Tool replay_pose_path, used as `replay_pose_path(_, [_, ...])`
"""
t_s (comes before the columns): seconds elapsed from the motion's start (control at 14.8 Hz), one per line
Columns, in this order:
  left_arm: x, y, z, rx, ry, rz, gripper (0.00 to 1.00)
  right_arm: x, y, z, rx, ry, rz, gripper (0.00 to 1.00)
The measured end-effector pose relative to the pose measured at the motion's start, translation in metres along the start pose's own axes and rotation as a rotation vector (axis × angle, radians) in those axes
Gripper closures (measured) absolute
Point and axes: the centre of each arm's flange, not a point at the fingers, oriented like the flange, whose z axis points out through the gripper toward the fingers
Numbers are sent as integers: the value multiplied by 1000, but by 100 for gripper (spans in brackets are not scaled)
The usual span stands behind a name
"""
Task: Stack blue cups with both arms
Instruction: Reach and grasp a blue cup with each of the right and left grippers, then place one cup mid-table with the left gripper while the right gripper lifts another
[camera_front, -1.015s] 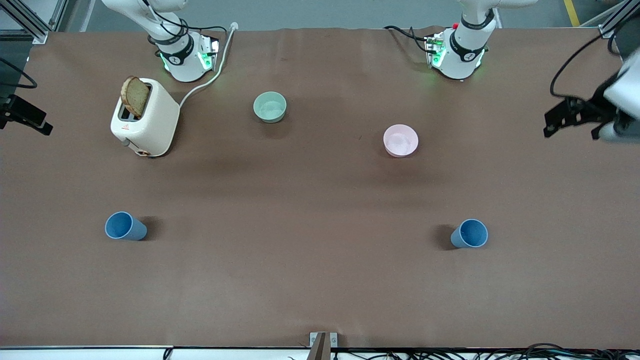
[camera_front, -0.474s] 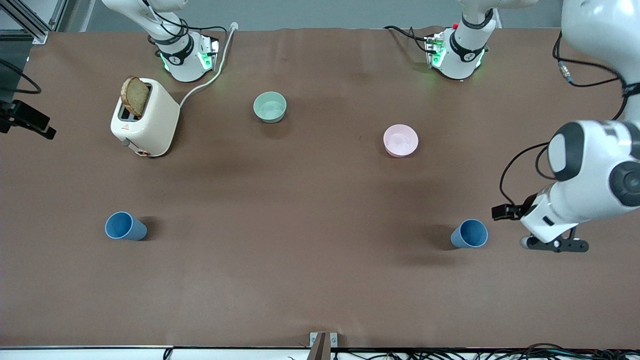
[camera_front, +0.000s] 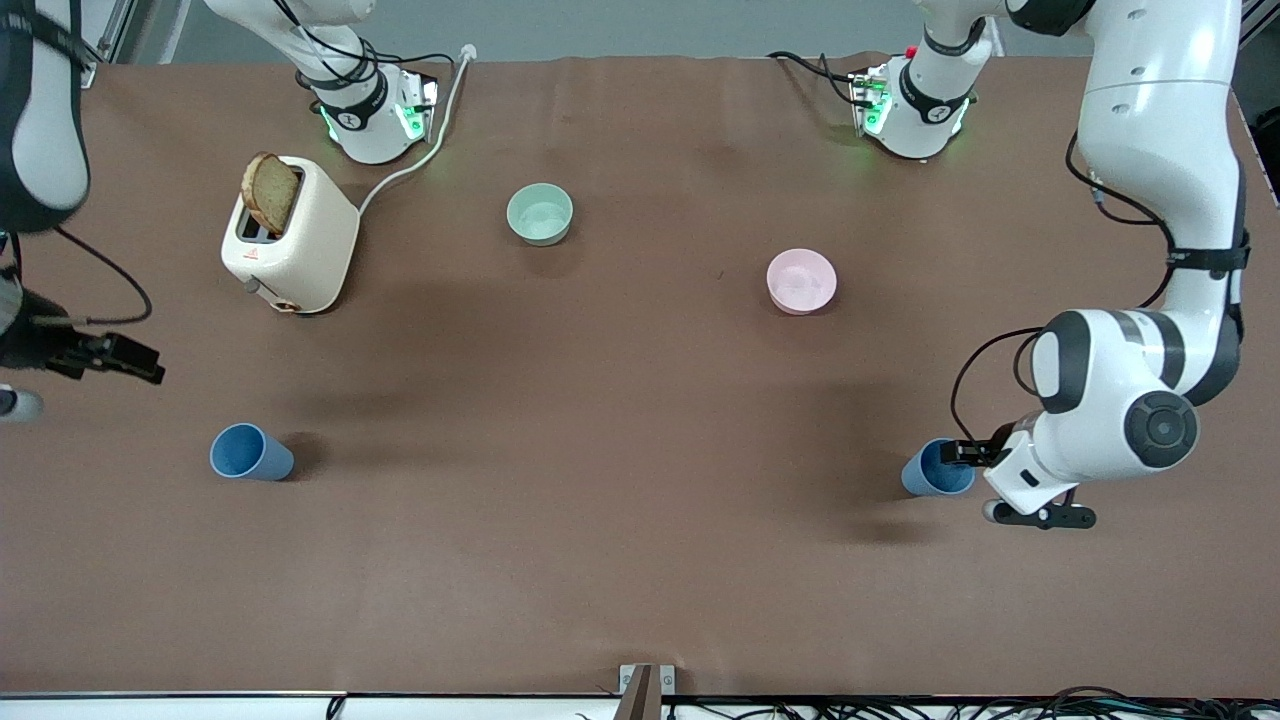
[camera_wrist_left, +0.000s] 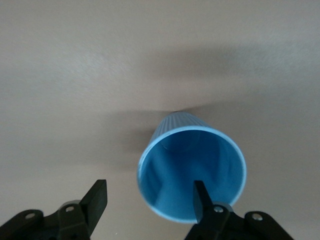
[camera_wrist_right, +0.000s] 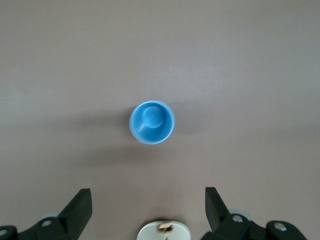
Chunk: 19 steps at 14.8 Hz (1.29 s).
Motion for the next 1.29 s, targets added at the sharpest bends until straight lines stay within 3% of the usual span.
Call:
replay_pose_path(0.27, [1, 5, 18, 1, -24, -12, 66, 21, 12, 93, -10, 14, -1, 0])
replay_pose_path(0.47, [7, 32, 5, -2, 8, -43, 94, 27, 8, 154, -14, 23, -8, 0])
replay_pose_path(0.68, [4, 113, -38, -14, 74, -97, 95, 31, 8, 187, -17, 21, -10, 0])
replay_pose_path(0.88, [-36, 244, -67, -35, 94, -224, 95, 30, 10, 198, -18, 9, -7, 0])
replay_pose_path(1.15, [-116, 408, -21, -22, 61, -308, 95, 29, 18, 212, -18, -2, 5, 4])
replay_pose_path(1.29, [-137, 446, 6, -29, 68, -329, 95, 29, 17, 221, -12, -11, 9, 19])
